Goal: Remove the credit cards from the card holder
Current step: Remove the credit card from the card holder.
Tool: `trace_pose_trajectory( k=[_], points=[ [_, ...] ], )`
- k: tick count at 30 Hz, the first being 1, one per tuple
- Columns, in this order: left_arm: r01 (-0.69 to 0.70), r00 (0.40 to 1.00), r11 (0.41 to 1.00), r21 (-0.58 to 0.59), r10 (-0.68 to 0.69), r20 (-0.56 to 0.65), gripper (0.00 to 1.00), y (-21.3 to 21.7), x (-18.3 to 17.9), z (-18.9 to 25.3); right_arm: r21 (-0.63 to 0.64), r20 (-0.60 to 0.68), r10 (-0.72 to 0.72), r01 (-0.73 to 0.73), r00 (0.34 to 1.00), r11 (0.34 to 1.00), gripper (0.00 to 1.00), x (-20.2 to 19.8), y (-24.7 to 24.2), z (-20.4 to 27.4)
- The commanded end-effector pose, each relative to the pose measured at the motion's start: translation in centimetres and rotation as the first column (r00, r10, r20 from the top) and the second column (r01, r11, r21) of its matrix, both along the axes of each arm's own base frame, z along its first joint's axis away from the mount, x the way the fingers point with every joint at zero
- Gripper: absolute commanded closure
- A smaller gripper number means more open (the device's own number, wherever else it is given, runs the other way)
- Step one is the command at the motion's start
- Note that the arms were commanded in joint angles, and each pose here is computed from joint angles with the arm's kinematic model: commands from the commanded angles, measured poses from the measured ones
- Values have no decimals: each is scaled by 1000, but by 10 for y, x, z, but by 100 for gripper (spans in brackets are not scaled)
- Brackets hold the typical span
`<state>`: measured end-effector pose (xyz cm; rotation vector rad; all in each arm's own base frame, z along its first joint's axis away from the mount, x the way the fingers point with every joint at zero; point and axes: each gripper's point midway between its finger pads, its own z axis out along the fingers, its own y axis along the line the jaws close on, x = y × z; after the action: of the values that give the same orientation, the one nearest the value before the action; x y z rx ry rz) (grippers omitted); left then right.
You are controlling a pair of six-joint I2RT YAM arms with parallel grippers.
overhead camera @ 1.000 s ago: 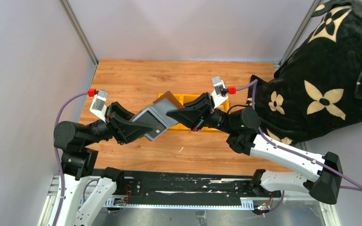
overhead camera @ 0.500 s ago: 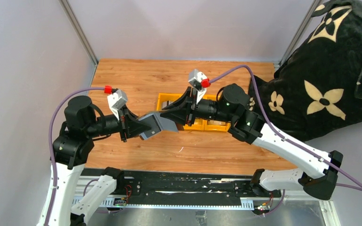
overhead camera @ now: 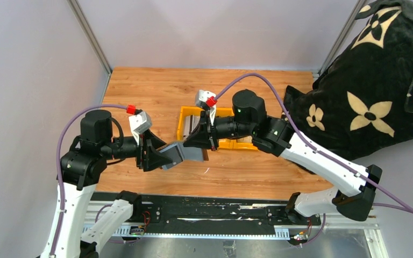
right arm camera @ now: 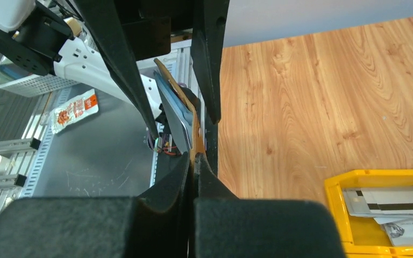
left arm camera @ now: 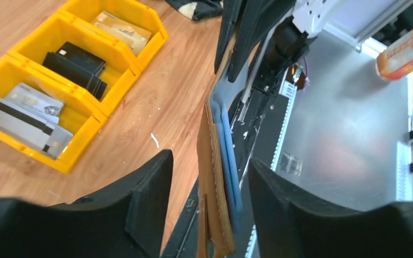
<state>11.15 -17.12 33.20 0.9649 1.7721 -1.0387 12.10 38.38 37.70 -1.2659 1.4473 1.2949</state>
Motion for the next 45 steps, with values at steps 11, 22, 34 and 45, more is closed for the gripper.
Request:
trace_pose_trajectory(
  k=[11,22,34,45],
  points=[
    [23,999,990,-142,-26,-23,38,-10,-12,-2,451,-163,-129,190,978,872,100,6,-31,55],
    [29,1000,980,-195,-28,8,75,-13,-13,18,431,-177,-117,184,977,883,100,-1,-36,41],
    [-9,999,983,-183,3,-33,100,-14,0,17,358,-173,-160,214,972,909,59,5,-47,35],
    [-161,973,986,-47,151,-174,100,-5,34,-18,355,-263,-265,349,927,867,48,25,-76,77]
  ],
)
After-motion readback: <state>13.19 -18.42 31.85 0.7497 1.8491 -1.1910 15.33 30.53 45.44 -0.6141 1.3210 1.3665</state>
